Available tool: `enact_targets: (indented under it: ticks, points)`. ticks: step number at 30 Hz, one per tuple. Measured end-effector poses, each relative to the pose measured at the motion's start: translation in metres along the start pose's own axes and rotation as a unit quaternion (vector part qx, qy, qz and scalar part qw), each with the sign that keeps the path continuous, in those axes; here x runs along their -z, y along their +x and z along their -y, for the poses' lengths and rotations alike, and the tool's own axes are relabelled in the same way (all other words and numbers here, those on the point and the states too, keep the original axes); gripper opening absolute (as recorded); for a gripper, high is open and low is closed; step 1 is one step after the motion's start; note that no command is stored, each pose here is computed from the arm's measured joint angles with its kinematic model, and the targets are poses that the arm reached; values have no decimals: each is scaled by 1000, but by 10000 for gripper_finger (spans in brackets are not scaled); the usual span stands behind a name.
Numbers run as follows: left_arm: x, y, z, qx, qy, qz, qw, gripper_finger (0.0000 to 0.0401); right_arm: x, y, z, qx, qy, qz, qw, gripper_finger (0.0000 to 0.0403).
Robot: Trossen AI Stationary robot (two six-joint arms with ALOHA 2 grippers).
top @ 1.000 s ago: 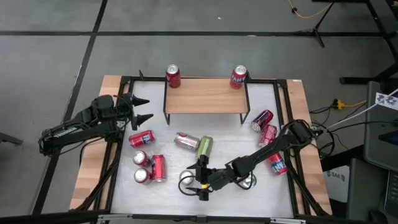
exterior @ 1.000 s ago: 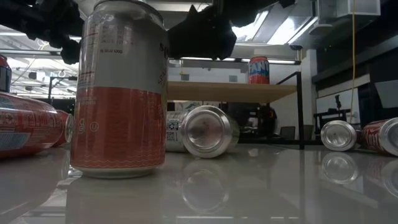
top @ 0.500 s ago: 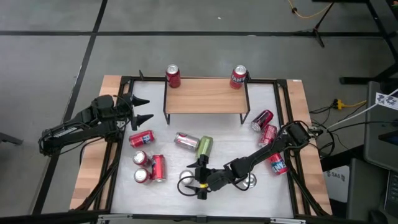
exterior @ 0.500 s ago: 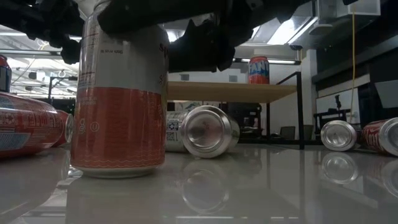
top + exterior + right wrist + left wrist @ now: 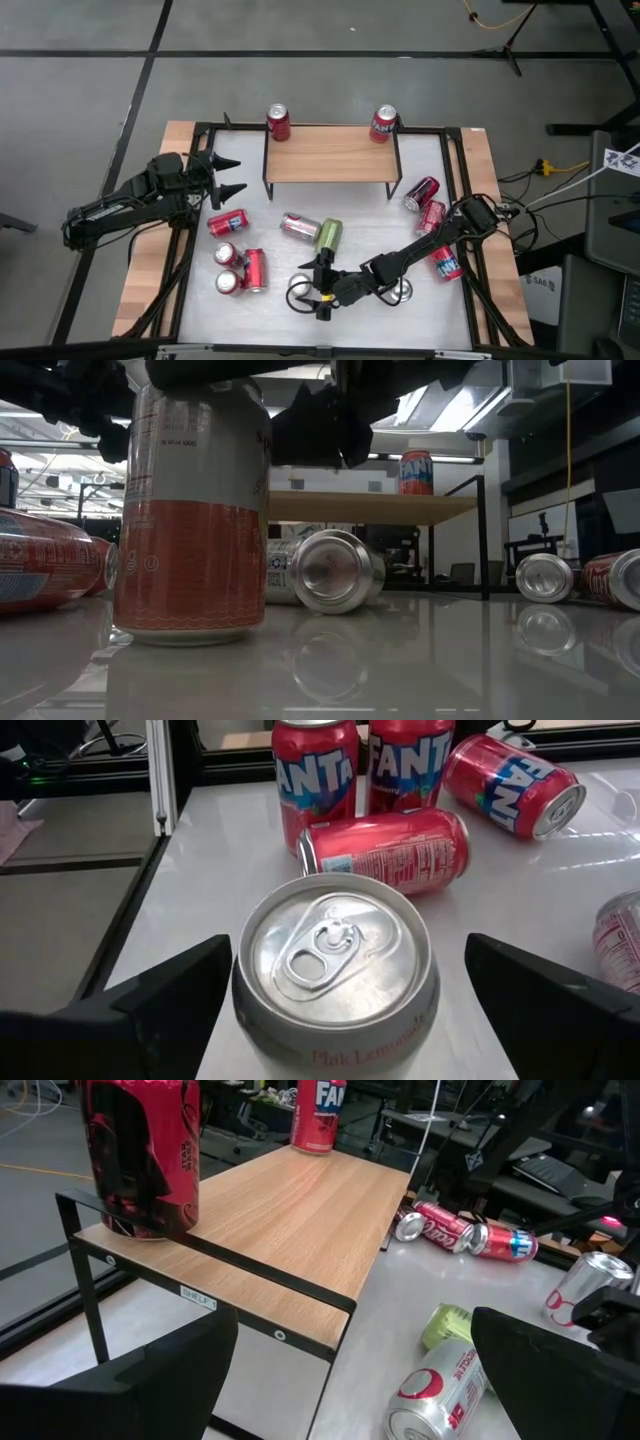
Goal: Place canned beverage on shelf
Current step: Put the orange white soda can on the shelf
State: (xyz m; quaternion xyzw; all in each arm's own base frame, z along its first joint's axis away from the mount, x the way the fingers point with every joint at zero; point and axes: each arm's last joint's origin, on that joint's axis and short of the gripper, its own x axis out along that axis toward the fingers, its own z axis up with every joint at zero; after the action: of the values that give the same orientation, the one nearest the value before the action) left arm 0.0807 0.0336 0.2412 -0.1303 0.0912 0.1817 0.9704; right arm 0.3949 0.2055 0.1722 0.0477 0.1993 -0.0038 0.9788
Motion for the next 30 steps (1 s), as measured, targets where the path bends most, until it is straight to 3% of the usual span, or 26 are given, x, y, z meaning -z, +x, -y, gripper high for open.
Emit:
enact_targets:
  ticks: [24, 30]
  points:
    - [0, 0, 0, -1, -25, 0, 1000, 396, 10, 8, 0, 4, 0, 1, 1000, 390]
    - [0, 0, 0, -2, -25, 0, 1000, 396, 10, 8, -1, 4, 0, 2, 1000, 350]
